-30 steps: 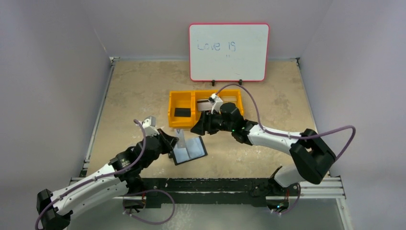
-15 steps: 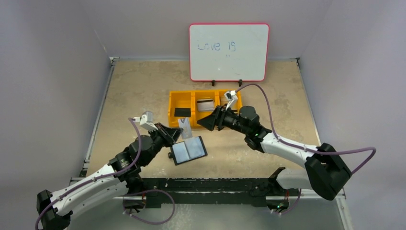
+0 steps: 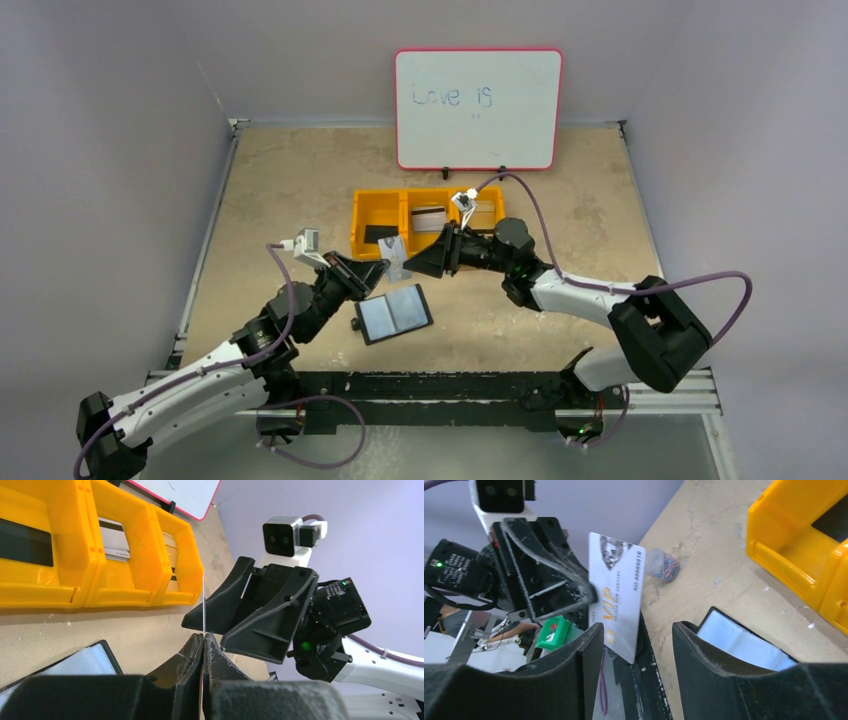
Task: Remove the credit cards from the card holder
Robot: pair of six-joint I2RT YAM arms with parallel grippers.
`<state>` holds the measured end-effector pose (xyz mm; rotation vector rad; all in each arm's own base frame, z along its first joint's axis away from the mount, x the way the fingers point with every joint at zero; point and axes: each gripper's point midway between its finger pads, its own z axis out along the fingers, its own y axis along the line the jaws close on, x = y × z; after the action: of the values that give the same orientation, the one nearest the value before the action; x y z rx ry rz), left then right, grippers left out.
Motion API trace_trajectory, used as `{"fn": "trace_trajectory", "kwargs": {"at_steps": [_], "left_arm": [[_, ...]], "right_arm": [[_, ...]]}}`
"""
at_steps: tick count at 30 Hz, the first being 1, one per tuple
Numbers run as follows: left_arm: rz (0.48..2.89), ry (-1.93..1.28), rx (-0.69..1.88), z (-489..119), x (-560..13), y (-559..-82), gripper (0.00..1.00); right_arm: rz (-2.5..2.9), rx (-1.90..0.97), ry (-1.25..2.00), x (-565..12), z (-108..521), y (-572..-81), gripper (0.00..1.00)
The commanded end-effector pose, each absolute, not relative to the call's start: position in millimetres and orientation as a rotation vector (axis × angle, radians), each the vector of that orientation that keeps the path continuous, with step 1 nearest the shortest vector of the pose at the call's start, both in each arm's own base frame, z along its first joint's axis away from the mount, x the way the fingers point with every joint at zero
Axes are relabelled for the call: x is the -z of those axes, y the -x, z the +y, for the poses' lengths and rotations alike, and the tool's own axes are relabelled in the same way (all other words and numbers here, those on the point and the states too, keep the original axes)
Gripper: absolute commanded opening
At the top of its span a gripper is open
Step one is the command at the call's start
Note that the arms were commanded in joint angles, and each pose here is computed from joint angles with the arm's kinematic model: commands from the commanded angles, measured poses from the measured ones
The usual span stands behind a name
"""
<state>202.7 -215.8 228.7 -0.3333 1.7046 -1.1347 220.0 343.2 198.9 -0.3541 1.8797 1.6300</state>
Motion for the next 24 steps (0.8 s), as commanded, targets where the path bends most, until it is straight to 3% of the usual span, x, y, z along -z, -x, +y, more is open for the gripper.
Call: {"fn": "trace_trajectory", "kwargs": {"at_steps": [1,12,19,24], "left_arm": [[1.648,0.311,1.176,-219,-245,-202,0.0],[1.638,0.235,1.239,-233,-247,-196,0.0],[1.623,0.243,1.252,-232,-245,-196,0.0],[1.606,0.255,1.256,-230,-247,-197,0.0]], "right_arm": [[1.721,-1.679,0.424,-240,343,-216,0.56],[1.67,-1.731,0.462,-249,343,-222,0.54],[1.64,-1.727,0.505,-261,343,-222,0.42],[1.644,-1.758,0.52,-257,341,-216,0.28]]}}
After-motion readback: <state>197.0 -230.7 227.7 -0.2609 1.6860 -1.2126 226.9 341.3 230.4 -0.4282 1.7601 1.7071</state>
